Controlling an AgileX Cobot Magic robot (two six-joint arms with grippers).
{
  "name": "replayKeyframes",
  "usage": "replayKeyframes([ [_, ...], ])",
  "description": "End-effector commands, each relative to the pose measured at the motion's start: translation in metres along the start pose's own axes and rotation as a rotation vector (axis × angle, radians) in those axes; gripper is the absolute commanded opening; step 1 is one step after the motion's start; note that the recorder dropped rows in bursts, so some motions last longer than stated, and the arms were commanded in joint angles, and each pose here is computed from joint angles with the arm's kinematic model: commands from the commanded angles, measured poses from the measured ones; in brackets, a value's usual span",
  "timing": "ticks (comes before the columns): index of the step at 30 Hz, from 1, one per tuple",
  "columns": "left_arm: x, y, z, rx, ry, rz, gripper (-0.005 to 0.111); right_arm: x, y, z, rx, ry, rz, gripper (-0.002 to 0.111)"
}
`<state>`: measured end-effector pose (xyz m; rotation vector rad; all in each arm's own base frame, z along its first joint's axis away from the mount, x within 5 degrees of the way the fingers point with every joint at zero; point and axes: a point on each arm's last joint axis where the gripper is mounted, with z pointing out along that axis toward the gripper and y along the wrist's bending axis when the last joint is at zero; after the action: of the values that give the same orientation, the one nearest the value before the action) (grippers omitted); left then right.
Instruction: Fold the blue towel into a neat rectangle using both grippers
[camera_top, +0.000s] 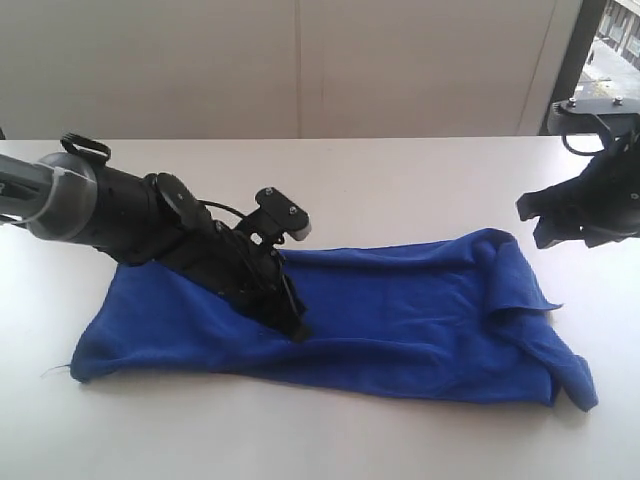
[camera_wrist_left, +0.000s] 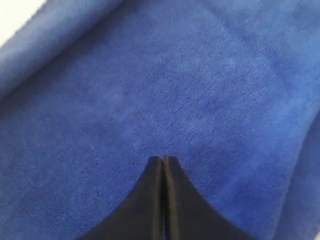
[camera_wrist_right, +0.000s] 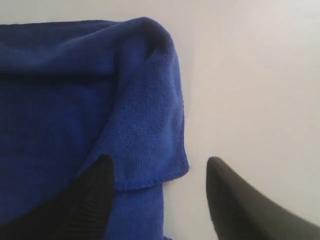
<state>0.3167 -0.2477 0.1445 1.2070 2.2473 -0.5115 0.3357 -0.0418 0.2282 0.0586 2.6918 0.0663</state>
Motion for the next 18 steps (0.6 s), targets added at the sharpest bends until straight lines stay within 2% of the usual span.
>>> replayKeyframes([
  [1,0.005,-0.004,0.008,0.041,0.035,0.01,0.0,-0.002,-0.002,0.004,-0.01,-0.013,0.036,0.058],
  [5,0.009,-0.005,0.008,0.056,0.075,0.076,0.0,0.001,-0.002,0.016,-0.026,0.027,0.042,0.058],
  [8,0.019,-0.005,0.005,0.101,0.169,0.121,0.0,0.003,-0.002,0.027,-0.033,0.061,0.048,0.058],
  [13,0.038,0.01,-0.002,0.047,0.359,0.108,0.0,0.006,-0.001,0.041,-0.06,0.101,0.074,0.058],
  [15,0.045,0.016,-0.005,0.018,0.442,0.135,0.0,0.008,-0.001,0.046,-0.064,0.121,0.076,0.058],
  [18,0.048,0.015,-0.007,0.023,0.472,0.139,0.0,0.015,0.004,0.06,-0.127,0.159,0.095,0.058],
])
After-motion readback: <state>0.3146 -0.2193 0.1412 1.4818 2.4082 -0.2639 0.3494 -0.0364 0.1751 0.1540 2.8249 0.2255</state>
